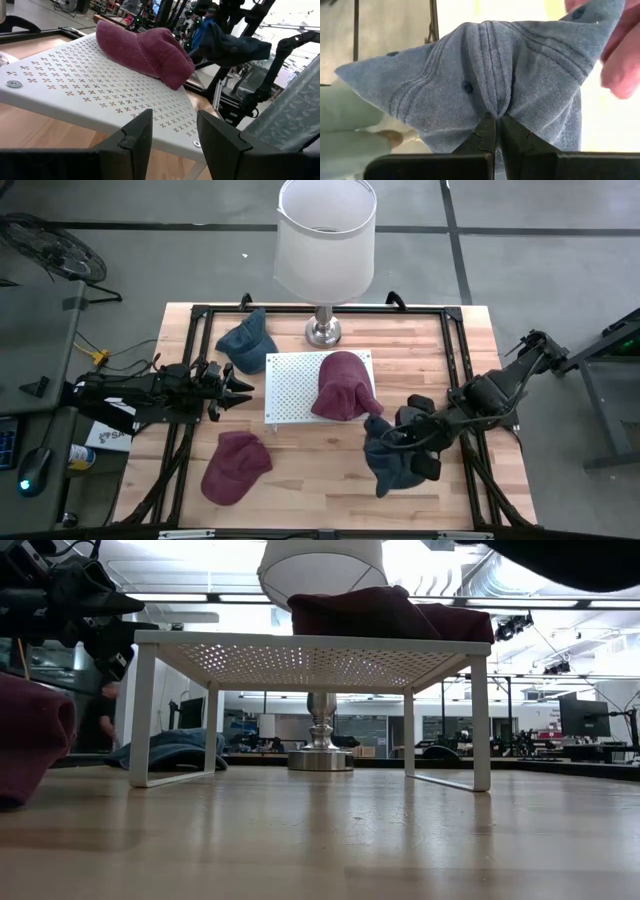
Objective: Pick & Place hat
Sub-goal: Put the bottom blue cap on the shelf
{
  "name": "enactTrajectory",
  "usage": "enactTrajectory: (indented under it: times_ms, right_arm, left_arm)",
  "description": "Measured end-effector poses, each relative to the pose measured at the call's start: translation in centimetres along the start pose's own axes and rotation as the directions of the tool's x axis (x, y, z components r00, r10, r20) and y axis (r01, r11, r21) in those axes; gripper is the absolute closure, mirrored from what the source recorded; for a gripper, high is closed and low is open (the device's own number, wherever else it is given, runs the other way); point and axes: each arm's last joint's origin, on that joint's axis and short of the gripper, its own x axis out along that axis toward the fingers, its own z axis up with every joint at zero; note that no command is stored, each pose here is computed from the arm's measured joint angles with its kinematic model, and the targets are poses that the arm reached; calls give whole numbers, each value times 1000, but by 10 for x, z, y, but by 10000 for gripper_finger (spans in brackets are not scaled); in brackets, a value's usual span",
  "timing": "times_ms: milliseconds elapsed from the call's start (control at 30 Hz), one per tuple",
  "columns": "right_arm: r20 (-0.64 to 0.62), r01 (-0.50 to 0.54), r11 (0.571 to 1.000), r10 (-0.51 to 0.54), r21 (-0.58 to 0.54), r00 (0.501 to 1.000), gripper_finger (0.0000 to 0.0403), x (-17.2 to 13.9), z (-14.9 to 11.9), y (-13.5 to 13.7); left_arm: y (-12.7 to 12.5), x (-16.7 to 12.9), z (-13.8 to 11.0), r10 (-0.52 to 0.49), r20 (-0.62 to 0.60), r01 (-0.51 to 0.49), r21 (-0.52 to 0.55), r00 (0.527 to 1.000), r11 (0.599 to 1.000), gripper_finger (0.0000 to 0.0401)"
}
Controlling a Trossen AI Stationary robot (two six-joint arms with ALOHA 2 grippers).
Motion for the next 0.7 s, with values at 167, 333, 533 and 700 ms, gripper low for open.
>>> enactTrajectory:
  times_ms: [167, 333, 533, 700]
  right_arm:
    - [23, 26, 999, -25, -22, 999, 402, 0, 2, -2]
    - [46, 49, 999, -48, -22, 998, 402, 0, 3, -3]
    - [44, 50, 999, -50, 3, 998, 402, 0, 2, -3]
    - [28, 48, 999, -48, 15, 998, 402, 0, 1, -3]
  left_arm:
    - [0, 0, 0, 0, 0, 0, 0, 1000, 1000, 247]
    - [0, 0, 0, 0, 0, 0, 0, 1000, 1000, 247]
    - [0, 0, 0, 0, 0, 0, 0, 1000, 1000, 247]
    - [0, 0, 0, 0, 0, 0, 0, 1000, 1000, 247]
